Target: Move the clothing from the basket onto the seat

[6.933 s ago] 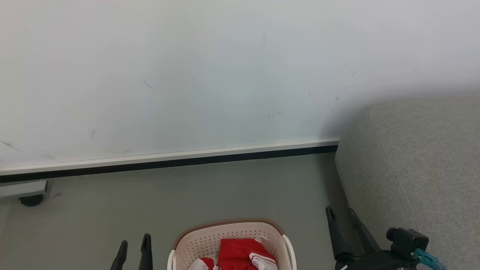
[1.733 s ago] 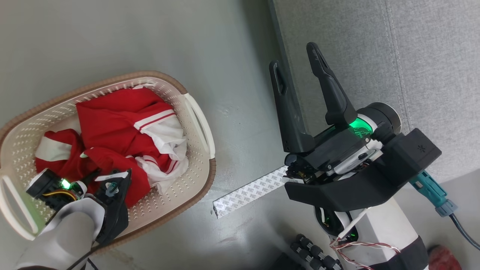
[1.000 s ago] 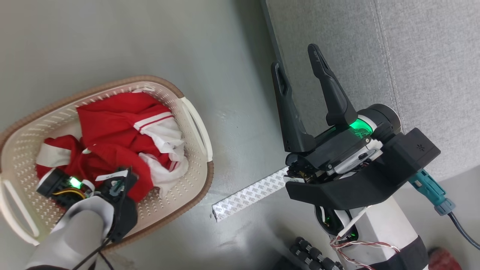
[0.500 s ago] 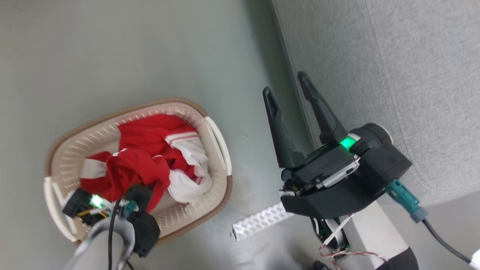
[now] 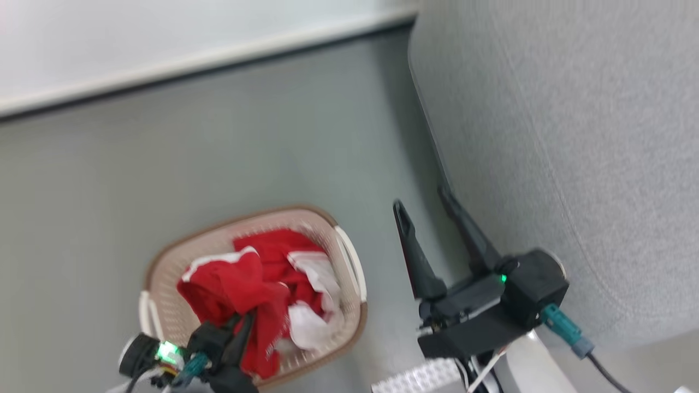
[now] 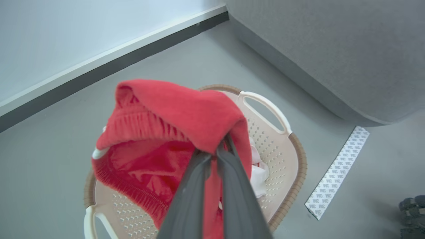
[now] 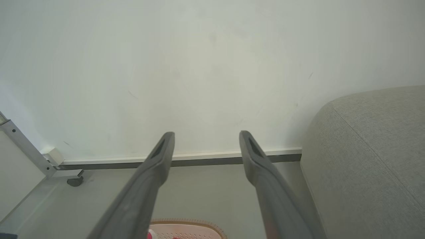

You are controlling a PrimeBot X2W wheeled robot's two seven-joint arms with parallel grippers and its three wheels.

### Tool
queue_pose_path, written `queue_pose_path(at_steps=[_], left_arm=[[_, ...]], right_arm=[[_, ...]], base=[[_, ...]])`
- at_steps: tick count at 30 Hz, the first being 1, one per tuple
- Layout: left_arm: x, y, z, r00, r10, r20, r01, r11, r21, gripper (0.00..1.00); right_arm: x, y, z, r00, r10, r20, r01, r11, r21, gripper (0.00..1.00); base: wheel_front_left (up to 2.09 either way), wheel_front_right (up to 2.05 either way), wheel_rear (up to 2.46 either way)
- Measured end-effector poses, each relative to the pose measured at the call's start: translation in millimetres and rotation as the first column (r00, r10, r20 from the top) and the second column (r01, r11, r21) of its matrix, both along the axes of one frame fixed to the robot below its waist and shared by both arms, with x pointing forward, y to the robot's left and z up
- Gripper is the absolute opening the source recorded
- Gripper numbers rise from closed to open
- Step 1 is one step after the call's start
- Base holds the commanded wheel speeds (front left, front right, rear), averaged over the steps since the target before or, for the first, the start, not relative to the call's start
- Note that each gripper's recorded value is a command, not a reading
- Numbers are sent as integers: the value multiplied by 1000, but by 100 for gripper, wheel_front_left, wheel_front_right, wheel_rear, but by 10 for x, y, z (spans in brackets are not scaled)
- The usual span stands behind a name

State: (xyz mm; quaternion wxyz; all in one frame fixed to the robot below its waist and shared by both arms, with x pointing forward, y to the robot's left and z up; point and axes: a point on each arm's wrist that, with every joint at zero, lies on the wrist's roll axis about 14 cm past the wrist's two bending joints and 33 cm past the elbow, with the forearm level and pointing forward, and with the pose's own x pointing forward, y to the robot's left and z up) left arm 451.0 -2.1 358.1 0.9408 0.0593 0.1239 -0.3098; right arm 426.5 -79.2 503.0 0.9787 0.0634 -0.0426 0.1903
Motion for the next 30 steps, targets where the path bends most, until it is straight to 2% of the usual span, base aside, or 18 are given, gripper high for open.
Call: queue_pose_path(at_steps=[8, 17, 23, 30], left_arm=[[-106, 212, 805, 984, 102, 146, -84, 989, -120, 0], [-247, 457, 1631, 924, 200, 325, -133, 967, -217, 0], [-361, 544, 2083, 872, 232, 430, -129, 958, -255, 0], [-476, 501, 2361, 832, 214, 512, -94, 964, -250, 0]], right_arm=[[-314, 94, 179, 999, 22, 31, -22, 1000, 6, 100], [-658, 176, 301, 997, 56, 60, -56, 998, -2, 100], [-823, 221, 375, 993, 77, 85, -76, 997, -10, 100], [-911, 254, 454, 989, 98, 114, -96, 995, -23, 100]], base=[[0, 0, 0], [0, 0, 0], [0, 0, 0], [0, 0, 0]])
